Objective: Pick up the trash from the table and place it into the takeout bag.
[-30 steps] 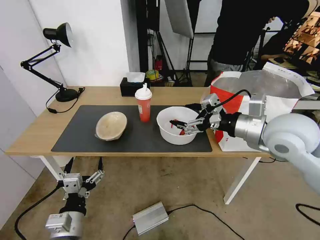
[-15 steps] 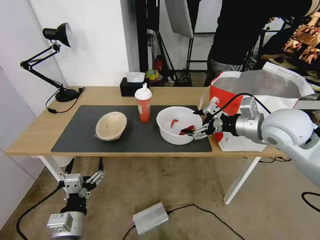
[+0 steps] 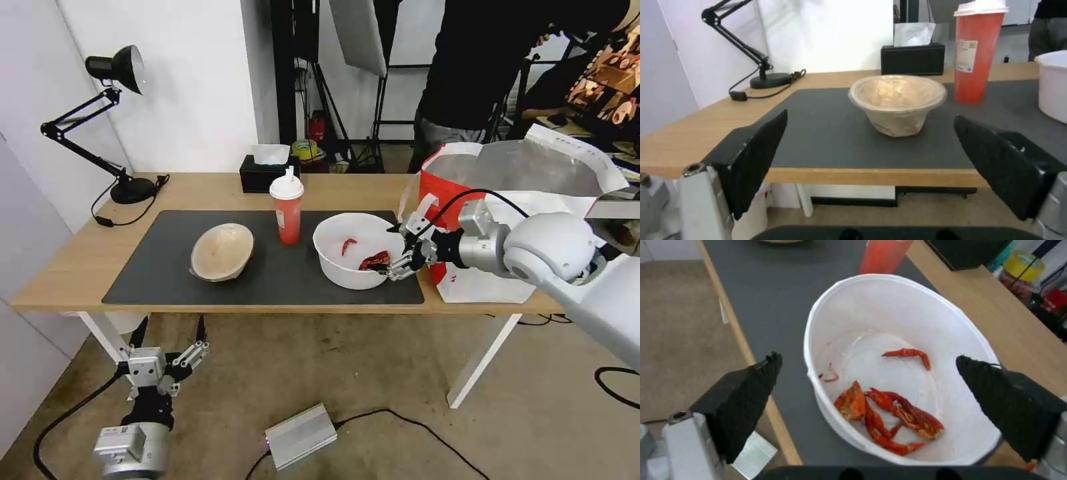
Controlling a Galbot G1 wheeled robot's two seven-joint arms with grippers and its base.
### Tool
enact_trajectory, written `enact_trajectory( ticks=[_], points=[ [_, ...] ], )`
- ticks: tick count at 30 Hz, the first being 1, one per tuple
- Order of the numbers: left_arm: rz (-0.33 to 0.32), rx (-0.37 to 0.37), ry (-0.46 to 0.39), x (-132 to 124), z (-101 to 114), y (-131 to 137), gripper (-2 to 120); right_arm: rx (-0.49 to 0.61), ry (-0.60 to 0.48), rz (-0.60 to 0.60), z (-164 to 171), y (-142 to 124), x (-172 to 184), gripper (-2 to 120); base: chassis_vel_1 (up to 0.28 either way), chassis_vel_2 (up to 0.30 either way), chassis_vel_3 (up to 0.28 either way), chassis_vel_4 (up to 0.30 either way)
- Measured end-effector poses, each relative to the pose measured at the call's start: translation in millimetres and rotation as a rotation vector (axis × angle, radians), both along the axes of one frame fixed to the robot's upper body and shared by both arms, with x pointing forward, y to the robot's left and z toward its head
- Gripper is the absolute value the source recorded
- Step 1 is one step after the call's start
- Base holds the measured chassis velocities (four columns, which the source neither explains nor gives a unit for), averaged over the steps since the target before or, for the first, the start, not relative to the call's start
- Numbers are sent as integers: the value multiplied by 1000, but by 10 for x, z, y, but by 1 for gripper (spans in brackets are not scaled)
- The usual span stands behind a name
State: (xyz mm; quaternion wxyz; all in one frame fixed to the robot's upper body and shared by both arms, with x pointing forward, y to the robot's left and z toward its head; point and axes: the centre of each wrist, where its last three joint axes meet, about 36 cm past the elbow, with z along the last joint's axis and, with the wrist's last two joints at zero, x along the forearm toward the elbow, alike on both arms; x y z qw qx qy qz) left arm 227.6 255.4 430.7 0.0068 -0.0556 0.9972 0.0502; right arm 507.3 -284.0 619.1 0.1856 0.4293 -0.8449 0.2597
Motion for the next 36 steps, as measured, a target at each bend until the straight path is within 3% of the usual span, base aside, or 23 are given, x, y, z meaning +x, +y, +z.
enact_trajectory(
  ticks=[17,36],
  points=[
    [13,-3,-4,-2,11,7,100,23,24,-4,-222,273,278,100,0,0,0,0],
    [19,-3,-7,5,10,20,100,40,64,-9,-486,462,343,100,0,0,0,0]
  ],
)
